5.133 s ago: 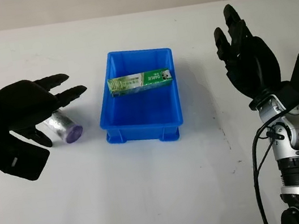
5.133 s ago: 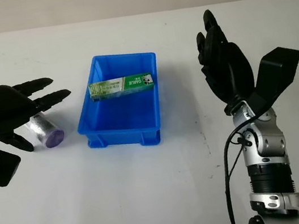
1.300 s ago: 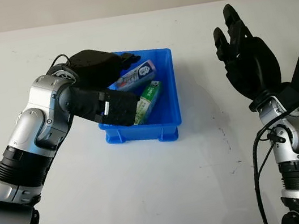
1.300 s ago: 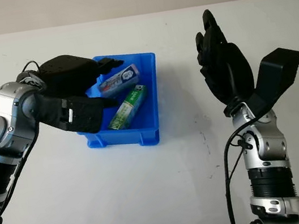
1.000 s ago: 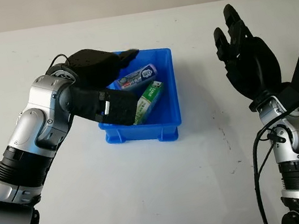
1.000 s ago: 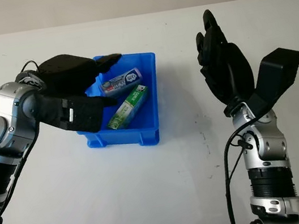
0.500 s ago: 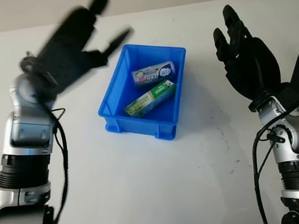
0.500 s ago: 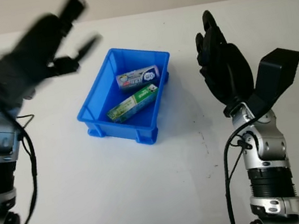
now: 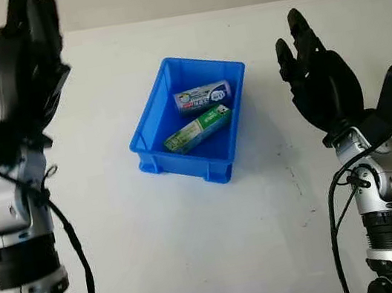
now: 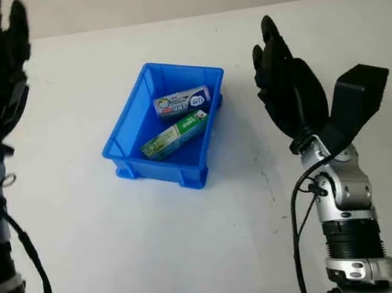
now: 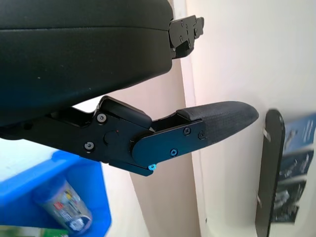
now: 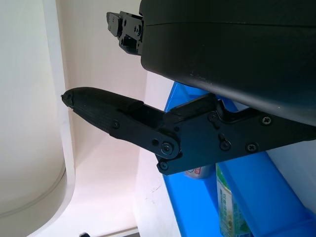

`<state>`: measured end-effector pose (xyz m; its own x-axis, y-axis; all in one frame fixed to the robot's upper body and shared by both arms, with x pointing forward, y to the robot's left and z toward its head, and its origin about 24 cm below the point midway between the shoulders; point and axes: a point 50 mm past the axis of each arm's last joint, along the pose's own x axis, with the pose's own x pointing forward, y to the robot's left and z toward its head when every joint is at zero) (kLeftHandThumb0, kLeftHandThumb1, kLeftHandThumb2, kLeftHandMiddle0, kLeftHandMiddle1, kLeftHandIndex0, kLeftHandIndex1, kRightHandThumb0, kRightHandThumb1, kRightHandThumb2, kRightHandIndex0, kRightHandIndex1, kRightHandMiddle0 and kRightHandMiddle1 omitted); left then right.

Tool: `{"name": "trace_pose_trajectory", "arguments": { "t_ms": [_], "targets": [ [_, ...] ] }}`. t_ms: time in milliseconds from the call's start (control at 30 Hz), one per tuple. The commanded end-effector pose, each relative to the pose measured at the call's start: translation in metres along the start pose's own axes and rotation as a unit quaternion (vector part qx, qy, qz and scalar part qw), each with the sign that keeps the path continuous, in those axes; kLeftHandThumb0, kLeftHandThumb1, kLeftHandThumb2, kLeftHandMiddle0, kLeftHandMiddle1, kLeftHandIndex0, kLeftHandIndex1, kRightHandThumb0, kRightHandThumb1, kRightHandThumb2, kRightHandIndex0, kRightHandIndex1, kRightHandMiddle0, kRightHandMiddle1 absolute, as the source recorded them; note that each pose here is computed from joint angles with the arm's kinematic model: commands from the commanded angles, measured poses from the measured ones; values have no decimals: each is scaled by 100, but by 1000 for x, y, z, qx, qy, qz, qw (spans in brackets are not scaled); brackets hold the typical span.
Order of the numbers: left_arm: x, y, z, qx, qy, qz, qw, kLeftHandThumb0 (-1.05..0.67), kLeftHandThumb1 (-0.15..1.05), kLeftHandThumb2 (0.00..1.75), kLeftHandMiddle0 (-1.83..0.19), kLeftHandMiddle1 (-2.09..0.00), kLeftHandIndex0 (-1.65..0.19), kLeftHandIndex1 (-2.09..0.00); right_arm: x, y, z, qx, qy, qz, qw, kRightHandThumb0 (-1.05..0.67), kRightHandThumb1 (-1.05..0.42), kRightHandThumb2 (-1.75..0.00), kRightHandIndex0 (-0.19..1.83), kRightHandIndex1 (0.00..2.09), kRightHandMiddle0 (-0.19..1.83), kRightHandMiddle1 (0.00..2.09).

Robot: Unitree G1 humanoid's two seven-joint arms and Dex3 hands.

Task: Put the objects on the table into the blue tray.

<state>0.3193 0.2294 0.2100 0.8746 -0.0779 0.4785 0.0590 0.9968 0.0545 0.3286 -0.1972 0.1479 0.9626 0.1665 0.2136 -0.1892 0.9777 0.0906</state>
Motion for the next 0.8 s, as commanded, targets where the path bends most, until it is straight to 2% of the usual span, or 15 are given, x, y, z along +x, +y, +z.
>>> {"name": "trace_pose_trajectory", "arguments": {
  "t_ms": [0, 300, 567, 767],
  "targets": [
    [-7, 7, -7, 7, 4, 12, 1000, -83, 105, 75, 19, 0, 19, 0, 2, 1, 4, -6, -9, 0, 1000, -75, -105, -83, -19, 0, -19, 0],
    [-46, 12, -48, 21, 59, 57, 996, -82, 105, 72, 19, 0, 19, 0, 2, 3, 5, -29, -8, -12, 999, -78, -105, -84, -19, 0, -19, 0],
    [-63, 3, -63, 15, 90, 63, 994, -82, 105, 73, 19, 0, 19, 0, 1, 2, -1, -50, 5, -17, 999, -78, -105, -86, -19, 0, -19, 0],
    [-65, -2, -68, 9, 100, 57, 993, -83, 105, 74, 19, 0, 19, 0, -1, 5, -8, -57, 13, -16, 998, -77, -105, -86, -19, 0, -19, 0]
  ]
}}
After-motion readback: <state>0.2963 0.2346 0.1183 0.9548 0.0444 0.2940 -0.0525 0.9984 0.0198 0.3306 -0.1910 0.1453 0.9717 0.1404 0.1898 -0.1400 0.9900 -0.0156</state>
